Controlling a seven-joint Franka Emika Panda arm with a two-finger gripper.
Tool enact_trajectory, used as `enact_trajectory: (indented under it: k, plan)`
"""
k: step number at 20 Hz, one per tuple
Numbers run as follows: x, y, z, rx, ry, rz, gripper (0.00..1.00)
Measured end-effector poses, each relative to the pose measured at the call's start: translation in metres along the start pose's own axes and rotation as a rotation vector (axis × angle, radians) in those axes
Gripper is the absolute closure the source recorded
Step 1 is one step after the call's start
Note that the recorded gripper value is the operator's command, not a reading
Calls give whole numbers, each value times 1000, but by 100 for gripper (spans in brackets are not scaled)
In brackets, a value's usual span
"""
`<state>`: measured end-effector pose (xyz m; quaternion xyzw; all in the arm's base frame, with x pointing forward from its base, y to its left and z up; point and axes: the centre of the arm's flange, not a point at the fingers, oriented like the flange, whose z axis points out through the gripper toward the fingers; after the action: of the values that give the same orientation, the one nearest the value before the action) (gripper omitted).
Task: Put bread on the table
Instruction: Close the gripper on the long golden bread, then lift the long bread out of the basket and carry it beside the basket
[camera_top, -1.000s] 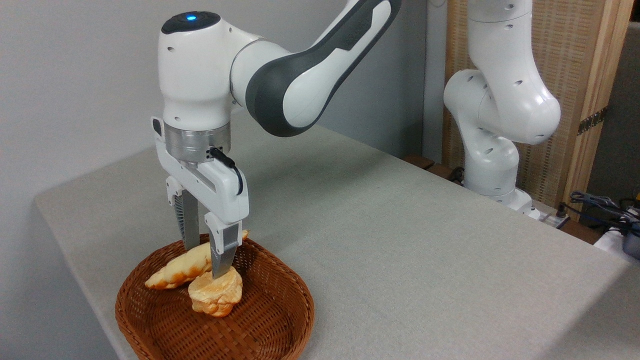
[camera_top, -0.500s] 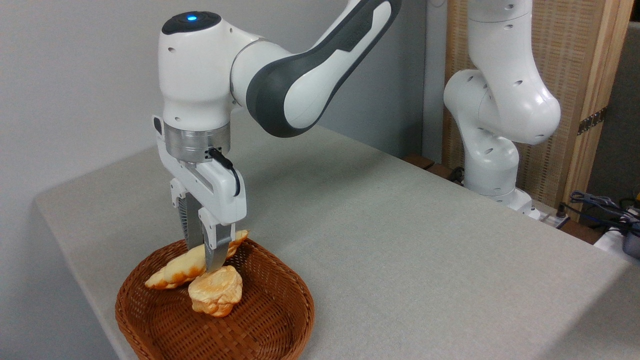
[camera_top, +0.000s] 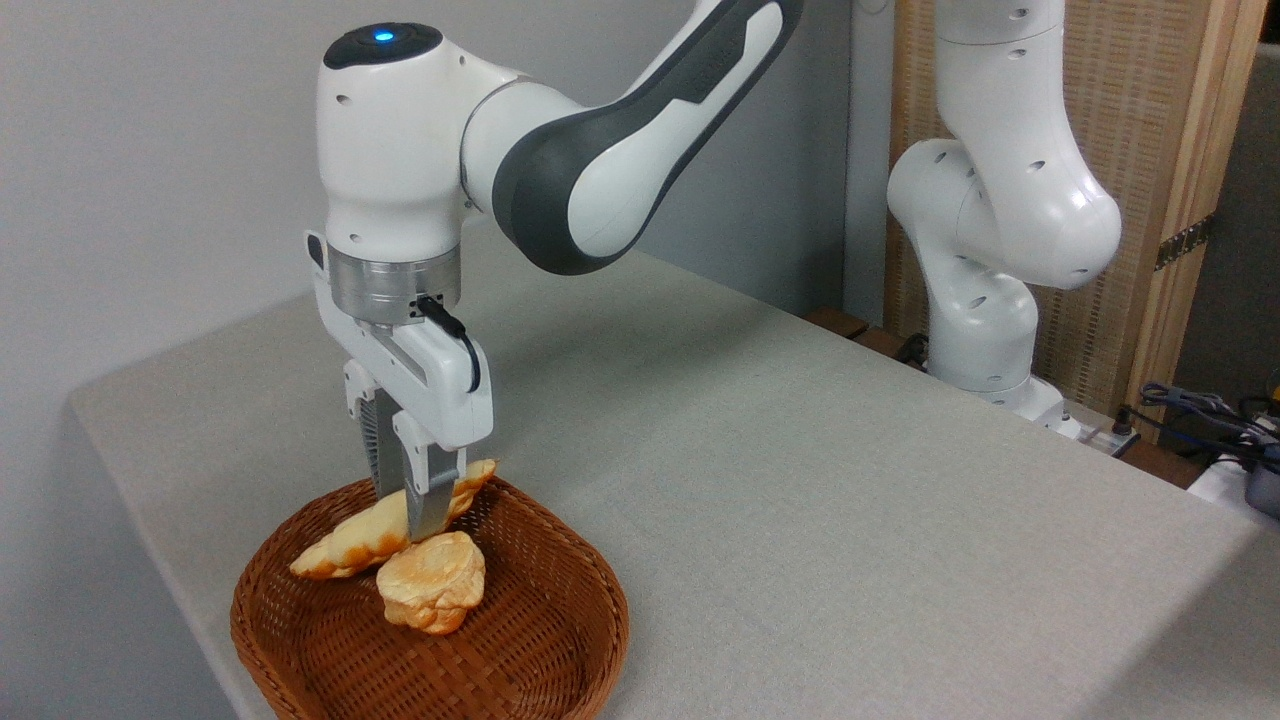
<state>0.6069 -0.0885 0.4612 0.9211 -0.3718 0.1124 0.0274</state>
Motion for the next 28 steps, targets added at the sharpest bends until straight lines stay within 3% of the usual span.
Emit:
enact_trajectory:
  k: [11,17,22,28]
  plan:
    - [1,-1,-4,5,7,0,83]
    - [0,0,-55,28,70,-13,81]
    - [-17,21,-89,-46,-5,-3,75]
    - [-35,40,-104,-134,-103,16,71]
